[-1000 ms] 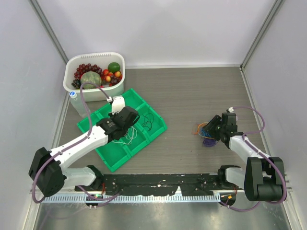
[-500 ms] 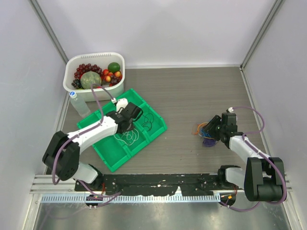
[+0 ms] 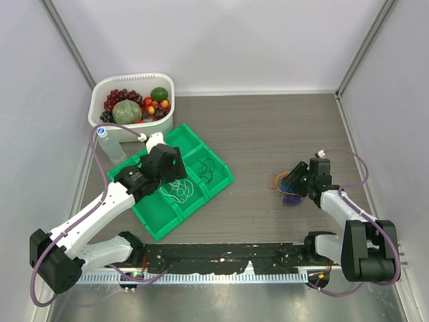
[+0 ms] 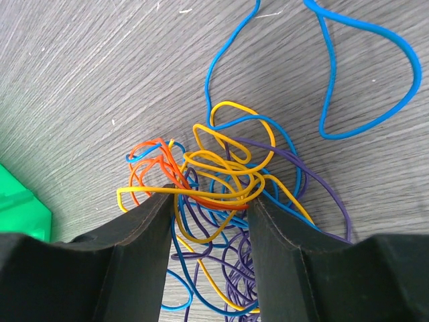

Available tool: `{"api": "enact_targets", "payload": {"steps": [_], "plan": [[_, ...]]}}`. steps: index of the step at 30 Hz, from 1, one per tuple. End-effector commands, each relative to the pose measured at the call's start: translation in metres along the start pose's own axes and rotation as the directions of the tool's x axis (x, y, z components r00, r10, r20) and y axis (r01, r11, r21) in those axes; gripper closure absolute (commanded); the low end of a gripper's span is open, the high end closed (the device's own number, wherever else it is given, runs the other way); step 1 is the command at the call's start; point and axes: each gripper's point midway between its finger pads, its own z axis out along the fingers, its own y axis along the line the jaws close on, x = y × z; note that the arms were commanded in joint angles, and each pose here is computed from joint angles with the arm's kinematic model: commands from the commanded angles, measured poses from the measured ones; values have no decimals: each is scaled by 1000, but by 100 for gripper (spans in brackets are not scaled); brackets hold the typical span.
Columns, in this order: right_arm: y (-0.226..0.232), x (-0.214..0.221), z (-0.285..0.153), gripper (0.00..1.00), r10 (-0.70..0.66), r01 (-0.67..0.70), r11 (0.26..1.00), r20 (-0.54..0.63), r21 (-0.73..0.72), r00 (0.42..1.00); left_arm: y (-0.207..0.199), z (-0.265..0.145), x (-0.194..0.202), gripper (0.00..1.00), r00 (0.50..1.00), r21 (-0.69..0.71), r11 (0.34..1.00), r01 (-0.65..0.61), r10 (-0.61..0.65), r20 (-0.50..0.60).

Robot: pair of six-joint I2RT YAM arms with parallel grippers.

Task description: Untangle the cables

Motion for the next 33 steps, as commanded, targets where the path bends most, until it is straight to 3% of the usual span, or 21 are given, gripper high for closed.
{"api": "enact_targets", "payload": {"steps": [1,10,23,30,33], "plan": [[-4,11,0,48,-17,17,1000,-36,-6,999,27,0,29,23,995,-84,996,-36,28,-91],[-3,13,0,49,-20,19,1000,-48,-17,999,42,3,42,34,997,-109,993,41,-47,-54],[0,13,-1,49,-23,21,999,-41,-31,999,47,12,54,51,996,-131,991,34,-44,-76],[0,12,-2,49,-25,24,999,-37,-35,999,56,13,62,53,995,-164,986,9,-26,-99],[1,13,-1,49,-23,22,999,-42,-37,999,54,15,62,59,995,-152,988,16,-30,-91]]}}
